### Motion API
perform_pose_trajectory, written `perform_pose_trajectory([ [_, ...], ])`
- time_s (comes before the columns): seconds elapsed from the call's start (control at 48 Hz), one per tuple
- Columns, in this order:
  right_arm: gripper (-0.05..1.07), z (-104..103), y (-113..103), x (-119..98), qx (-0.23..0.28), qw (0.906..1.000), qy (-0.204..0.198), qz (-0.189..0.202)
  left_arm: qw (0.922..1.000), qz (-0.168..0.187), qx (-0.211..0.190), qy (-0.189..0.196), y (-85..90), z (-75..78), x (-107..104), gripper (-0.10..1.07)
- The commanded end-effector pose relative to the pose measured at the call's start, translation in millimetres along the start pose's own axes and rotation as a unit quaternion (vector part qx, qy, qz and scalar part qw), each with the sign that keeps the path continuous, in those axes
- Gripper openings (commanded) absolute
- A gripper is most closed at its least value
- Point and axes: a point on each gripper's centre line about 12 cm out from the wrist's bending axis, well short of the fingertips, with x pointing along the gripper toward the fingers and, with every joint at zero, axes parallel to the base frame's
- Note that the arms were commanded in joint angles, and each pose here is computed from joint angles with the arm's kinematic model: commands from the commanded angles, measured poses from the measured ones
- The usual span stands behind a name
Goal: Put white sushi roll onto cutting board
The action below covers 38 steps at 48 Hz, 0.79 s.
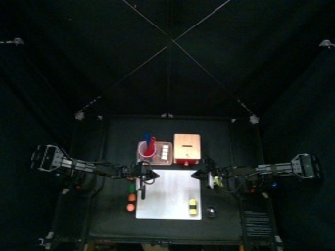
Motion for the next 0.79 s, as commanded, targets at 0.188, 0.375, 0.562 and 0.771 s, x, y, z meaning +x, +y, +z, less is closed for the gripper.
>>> perform_pose_trajectory([
  [0.188,0.18,1.6,0.4,0.3,0.003,1.0000,-0.003,0.002,0.9997,0.009,-0.018,-0.015,5.0,12.4,2.0,0.46],
  [0.375,0.18,2.1,1.0,0.4,0.003,1.0000,-0.004,0.002,0.9952,0.031,-0.092,-0.010,19.2,34.1,8.3,0.46],
  [0.562,0.18,0.8,1.4,0.3,0.010,0.9999,-0.001,0.002,0.9885,0.035,-0.147,0.010,35.2,61.7,24.7,0.46],
  [0.771,0.18,-0.2,0.1,0.9,0.037,0.9993,0.001,-0.002,0.9794,0.017,-0.186,0.075,55.1,84.8,52.0,0.46],
])
